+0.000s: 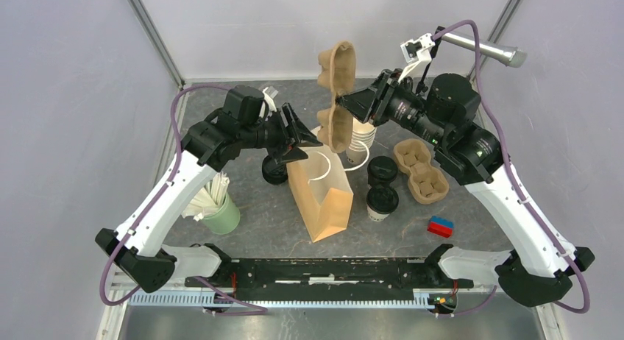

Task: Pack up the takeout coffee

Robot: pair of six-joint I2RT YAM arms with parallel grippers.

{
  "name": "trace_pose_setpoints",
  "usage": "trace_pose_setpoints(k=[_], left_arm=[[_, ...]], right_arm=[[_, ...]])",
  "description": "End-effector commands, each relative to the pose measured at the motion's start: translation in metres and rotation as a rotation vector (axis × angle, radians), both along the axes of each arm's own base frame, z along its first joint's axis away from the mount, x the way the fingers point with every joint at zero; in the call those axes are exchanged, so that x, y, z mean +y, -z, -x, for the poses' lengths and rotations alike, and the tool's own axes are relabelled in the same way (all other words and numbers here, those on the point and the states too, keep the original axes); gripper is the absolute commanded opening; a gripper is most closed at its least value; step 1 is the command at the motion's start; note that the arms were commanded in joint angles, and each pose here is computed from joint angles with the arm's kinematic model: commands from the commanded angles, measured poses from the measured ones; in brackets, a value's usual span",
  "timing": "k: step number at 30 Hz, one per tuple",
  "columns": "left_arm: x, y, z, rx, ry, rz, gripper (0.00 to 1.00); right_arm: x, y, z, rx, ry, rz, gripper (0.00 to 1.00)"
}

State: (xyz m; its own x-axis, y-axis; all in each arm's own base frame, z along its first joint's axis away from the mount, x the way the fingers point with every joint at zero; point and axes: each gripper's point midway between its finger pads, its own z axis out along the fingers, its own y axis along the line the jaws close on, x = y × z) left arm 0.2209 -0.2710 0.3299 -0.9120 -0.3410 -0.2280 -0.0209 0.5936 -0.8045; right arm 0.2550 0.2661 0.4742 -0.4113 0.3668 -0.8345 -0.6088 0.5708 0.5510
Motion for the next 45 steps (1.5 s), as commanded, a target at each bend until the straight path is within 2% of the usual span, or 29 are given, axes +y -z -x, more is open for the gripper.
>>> trace_pose_setpoints(k=[1, 5, 12, 18, 25, 33, 43, 45], left_arm=[[-0.006, -0.024, -0.001, 0.034, -0.06, 0.103, 0.64], [-0.003, -0.02, -0.001, 0.074, -0.114, 0.125, 0.63], [0.005, -0.04, 0.01, 0.113, -0.175, 0.208, 0.68], [0.01, -0.031, 0.018, 0.153, -0.216, 0.229, 0.68], [-0.004, -0.02, 0.022, 0.168, -0.196, 0.228, 0.67], [-0.013, -0.024, 0.018, 0.121, -0.167, 0.233, 0.57], [-0.025, -0.008, 0.024, 0.16, -0.11, 0.211, 0.56], [-0.026, -0.007, 0.025, 0.163, -0.103, 0.209, 0.52]], right_arm=[[-0.003, -0.014, 0.005, -0.05, 0.002, -0.03, 0.36], [-0.004, -0.014, 0.006, -0.058, -0.003, -0.028, 0.36], [-0.005, -0.014, 0.01, -0.064, -0.011, -0.029, 0.37], [-0.009, -0.014, 0.015, -0.072, -0.011, -0.032, 0.37], [-0.011, -0.013, 0.019, -0.075, -0.015, -0.04, 0.37], [-0.012, -0.008, 0.021, -0.069, -0.018, -0.038, 0.37], [-0.01, -0.012, 0.019, -0.069, -0.021, -0.053, 0.37], [-0.01, -0.01, 0.019, -0.067, -0.02, -0.051, 0.37]])
